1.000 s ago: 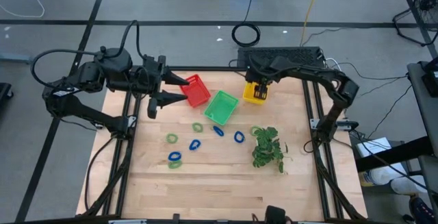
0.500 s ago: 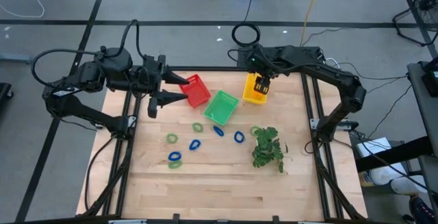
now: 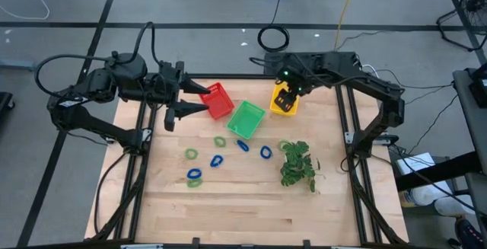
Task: Sort spring keychains
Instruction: Put the green spring keychain into the green bin
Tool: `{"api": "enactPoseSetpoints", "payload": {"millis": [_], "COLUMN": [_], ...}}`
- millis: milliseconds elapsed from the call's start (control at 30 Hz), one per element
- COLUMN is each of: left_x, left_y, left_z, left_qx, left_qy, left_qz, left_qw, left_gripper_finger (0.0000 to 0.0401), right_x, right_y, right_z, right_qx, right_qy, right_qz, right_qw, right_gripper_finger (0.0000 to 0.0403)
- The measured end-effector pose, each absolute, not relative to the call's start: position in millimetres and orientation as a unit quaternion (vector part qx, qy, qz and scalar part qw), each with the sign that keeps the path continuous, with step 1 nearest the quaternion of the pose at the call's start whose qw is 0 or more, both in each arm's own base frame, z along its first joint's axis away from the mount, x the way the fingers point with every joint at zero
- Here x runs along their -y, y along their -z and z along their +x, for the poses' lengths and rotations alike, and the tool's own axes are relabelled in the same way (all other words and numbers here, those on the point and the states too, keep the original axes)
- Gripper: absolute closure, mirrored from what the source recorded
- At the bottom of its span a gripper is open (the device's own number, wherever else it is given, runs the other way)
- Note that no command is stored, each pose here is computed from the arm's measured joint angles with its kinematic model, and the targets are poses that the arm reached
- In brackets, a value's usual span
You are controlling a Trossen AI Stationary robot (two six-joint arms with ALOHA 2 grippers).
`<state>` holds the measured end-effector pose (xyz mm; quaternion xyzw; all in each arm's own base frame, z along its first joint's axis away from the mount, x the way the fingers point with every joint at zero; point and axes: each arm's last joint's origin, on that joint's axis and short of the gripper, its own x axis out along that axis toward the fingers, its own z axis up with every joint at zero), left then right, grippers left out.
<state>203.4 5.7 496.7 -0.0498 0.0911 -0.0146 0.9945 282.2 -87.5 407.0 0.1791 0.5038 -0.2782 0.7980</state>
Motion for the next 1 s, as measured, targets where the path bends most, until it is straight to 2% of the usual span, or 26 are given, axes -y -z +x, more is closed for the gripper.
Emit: {"api": "enactPoseSetpoints", "payload": {"millis": [233, 433, 700, 1000], "left_x": [-5.7, -5.7, -5.7, -5.7], "left_y": [-496.6, -496.6, -496.6, -496.5], "left_z": [203.4, 203.4, 203.4, 203.4], "left_qx": [-0.091, -0.092, -0.092, -0.092], "left_qy": [0.014, 0.014, 0.014, 0.015], "left_qz": [-0.059, -0.060, -0.060, -0.060], "left_qw": [0.994, 0.994, 0.994, 0.994], "left_gripper_finger": [0.0173, 0.0173, 0.0173, 0.0173], "right_x": [84.6, 84.7, 73.3, 57.9], "right_y": [-393.8, -370.0, -330.0, -286.2], "right_z": [286.2, 290.8, 294.6, 300.9], "right_qx": [-0.524, -0.558, -0.601, -0.614], "right_qy": [0.295, 0.310, 0.330, 0.331], "right_qz": [0.276, 0.319, 0.327, 0.323], "right_qw": [0.749, 0.700, 0.651, 0.639], "right_gripper_finger": [0.0177, 0.0177, 0.0177, 0.0177]}}
